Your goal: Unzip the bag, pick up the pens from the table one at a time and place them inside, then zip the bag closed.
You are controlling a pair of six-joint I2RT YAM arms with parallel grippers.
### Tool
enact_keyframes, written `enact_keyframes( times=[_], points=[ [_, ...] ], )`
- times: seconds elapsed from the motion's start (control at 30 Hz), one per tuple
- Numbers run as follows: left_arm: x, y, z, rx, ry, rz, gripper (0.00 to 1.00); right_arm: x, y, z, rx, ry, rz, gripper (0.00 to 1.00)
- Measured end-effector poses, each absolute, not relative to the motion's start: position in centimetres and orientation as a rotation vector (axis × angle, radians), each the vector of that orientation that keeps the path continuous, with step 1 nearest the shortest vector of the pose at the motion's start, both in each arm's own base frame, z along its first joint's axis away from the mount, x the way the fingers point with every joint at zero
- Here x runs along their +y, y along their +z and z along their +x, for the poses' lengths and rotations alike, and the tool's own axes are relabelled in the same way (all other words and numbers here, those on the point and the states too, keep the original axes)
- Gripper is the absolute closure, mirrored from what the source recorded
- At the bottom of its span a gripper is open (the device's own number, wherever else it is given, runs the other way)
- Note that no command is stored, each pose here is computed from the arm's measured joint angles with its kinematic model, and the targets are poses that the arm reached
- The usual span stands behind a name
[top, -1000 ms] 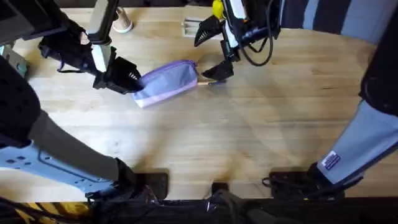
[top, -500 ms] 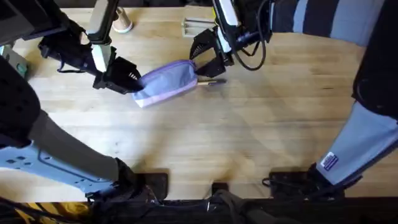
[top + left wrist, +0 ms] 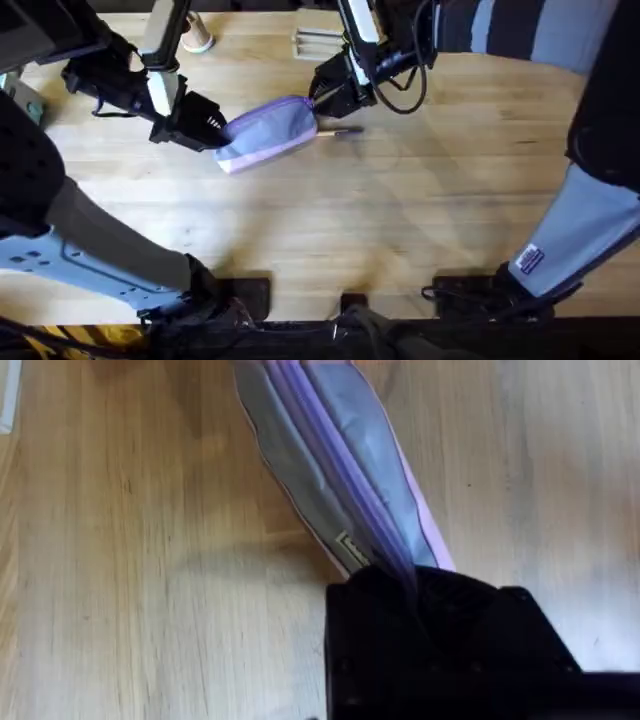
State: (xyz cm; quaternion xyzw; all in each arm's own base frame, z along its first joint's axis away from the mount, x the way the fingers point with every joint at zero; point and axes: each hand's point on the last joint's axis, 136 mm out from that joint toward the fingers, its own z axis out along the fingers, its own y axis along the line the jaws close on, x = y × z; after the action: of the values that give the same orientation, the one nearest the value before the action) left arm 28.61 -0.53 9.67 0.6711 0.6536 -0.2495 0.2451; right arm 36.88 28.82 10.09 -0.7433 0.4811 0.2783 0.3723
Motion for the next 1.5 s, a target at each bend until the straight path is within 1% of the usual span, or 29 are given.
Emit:
enact_keyframes(
  times=[0.23,0.3,0.33,0.83,1.07,1.27,1.5],
  points=[
    [-0.5,9.7,28.6,1.784,-0.681,1.832,0.958,28.7,10.0,37.0,1.238,0.702,-1.909,0.881],
    [-0.5,9.7,28.6,1.784,-0.681,1.832,0.958,28.7,9.9,37.0,1.241,0.701,-1.909,0.946],
    [-0.5,9.7,28.6,1.784,-0.681,1.832,0.958,28.7,9.9,37.0,1.242,0.699,-1.910,0.958],
    [-0.5,9.7,28.6,1.784,-0.682,1.832,0.958,27.9,10.8,37.4,1.227,0.747,-1.854,0.970],
    [-0.6,9.7,28.5,1.785,-0.685,1.831,0.958,28.0,13.7,37.1,1.165,0.731,-1.830,0.970],
    [-0.6,9.7,28.5,1.785,-0.686,1.831,0.958,28.1,14.5,36.8,1.146,0.732,-1.827,0.969],
    [-0.5,9.7,28.4,1.789,-0.690,1.830,0.958,29.0,16.1,35.6,1.065,0.844,-1.775,0.969]
  ],
)
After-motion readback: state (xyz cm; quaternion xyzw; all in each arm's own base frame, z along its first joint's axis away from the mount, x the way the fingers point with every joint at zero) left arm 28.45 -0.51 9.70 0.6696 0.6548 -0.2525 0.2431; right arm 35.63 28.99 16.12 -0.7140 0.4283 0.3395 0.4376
